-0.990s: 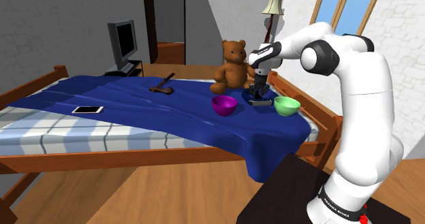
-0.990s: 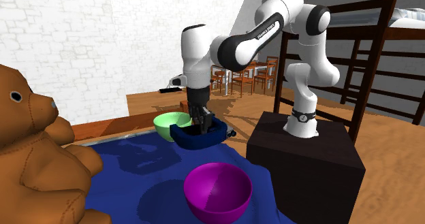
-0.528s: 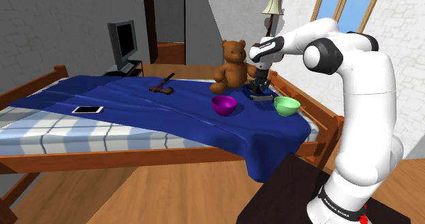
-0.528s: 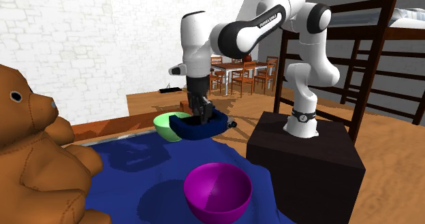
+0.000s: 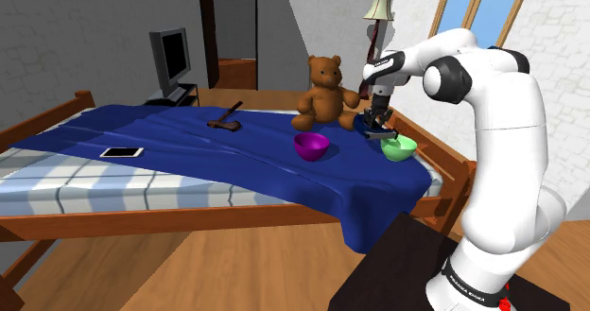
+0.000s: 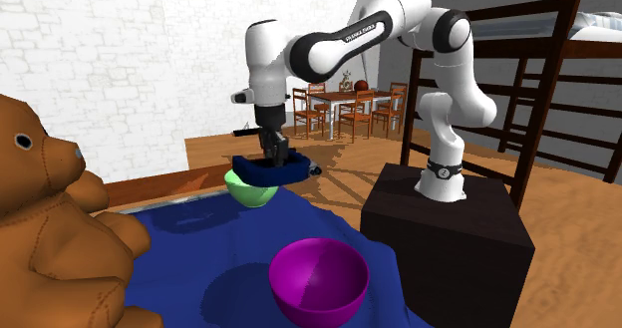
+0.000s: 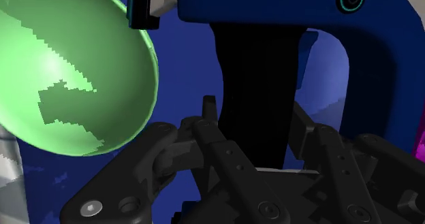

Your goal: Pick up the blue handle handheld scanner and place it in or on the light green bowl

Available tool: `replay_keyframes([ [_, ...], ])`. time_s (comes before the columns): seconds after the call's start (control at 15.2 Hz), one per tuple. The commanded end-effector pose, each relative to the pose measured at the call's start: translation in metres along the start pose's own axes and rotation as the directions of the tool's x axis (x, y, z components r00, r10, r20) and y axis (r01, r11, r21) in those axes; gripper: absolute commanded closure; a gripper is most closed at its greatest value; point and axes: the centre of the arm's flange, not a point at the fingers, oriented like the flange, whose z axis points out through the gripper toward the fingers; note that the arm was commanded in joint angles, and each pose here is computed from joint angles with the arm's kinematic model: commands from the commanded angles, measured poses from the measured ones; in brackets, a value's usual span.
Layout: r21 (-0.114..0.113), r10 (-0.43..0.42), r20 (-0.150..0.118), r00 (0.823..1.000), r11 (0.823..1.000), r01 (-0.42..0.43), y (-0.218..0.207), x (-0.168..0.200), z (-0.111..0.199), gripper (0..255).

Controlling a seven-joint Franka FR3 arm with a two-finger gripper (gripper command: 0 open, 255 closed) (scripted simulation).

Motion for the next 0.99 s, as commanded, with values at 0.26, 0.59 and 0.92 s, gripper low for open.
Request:
replay_keyframes([
  [0.26,0.0,-0.001,-0.001,1.0,1.0,0.001,0.081,0.0,-0.002,255],
  [0.59,0.0,-0.001,-0.001,1.0,1.0,0.001,0.146,0.004,-0.002,255],
  [0.92,0.0,-0.001,-0.001,1.0,1.0,0.001,0.176,0.006,0.014,255],
])
